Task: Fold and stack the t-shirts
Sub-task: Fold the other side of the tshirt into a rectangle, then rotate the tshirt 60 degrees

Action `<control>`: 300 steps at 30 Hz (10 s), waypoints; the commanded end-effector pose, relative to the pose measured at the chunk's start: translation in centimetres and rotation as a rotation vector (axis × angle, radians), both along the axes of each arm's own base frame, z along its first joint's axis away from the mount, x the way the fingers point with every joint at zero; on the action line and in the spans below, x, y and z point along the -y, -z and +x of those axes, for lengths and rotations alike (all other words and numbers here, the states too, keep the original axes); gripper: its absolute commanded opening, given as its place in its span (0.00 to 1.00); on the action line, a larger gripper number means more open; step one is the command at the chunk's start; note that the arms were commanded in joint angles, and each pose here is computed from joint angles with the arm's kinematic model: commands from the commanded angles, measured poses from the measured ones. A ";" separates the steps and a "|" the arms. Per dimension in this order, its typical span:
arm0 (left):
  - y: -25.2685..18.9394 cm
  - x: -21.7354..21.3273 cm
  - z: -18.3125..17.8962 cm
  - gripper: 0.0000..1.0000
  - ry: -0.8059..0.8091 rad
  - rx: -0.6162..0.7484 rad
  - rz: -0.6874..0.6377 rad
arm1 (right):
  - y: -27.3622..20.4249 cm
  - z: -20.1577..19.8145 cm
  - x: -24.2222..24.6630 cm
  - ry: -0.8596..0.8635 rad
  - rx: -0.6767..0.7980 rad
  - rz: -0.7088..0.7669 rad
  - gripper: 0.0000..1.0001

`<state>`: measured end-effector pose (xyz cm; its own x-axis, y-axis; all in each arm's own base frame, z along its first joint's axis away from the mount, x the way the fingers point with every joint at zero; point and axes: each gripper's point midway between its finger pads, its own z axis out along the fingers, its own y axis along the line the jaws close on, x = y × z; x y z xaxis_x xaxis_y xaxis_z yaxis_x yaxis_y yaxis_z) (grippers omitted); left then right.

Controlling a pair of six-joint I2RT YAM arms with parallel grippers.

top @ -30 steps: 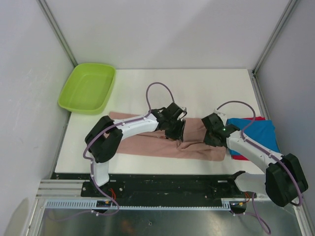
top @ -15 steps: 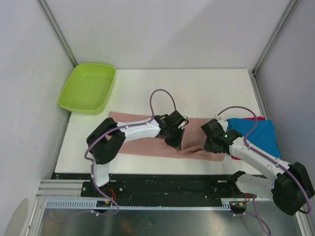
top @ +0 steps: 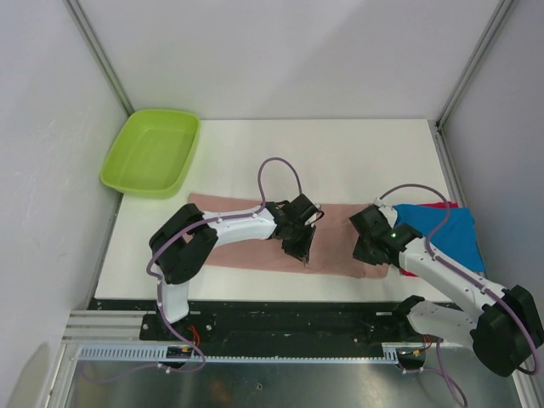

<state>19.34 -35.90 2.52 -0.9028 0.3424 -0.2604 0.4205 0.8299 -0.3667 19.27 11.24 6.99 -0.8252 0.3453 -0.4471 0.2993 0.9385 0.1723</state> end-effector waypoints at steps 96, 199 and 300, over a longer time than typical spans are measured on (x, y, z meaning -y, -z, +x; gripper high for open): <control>-8.7 -11.7 12.7 0.33 -0.360 0.195 -0.109 | 6.3 0.7 3.9 0.536 -0.068 0.164 0.27; -0.6 -11.1 -1.4 0.00 0.010 0.047 0.237 | 2.1 42.8 10.2 0.201 0.224 0.027 0.06; -2.4 -8.7 -5.5 0.00 -0.113 0.103 0.042 | 0.2 -5.5 -7.7 0.125 -0.019 0.287 0.39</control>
<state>13.39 -28.54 4.32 -0.9069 0.2894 -0.3064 0.3842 0.8664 -0.3189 13.36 18.23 6.87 -0.7901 0.5358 -0.2979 0.4069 0.8218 0.3989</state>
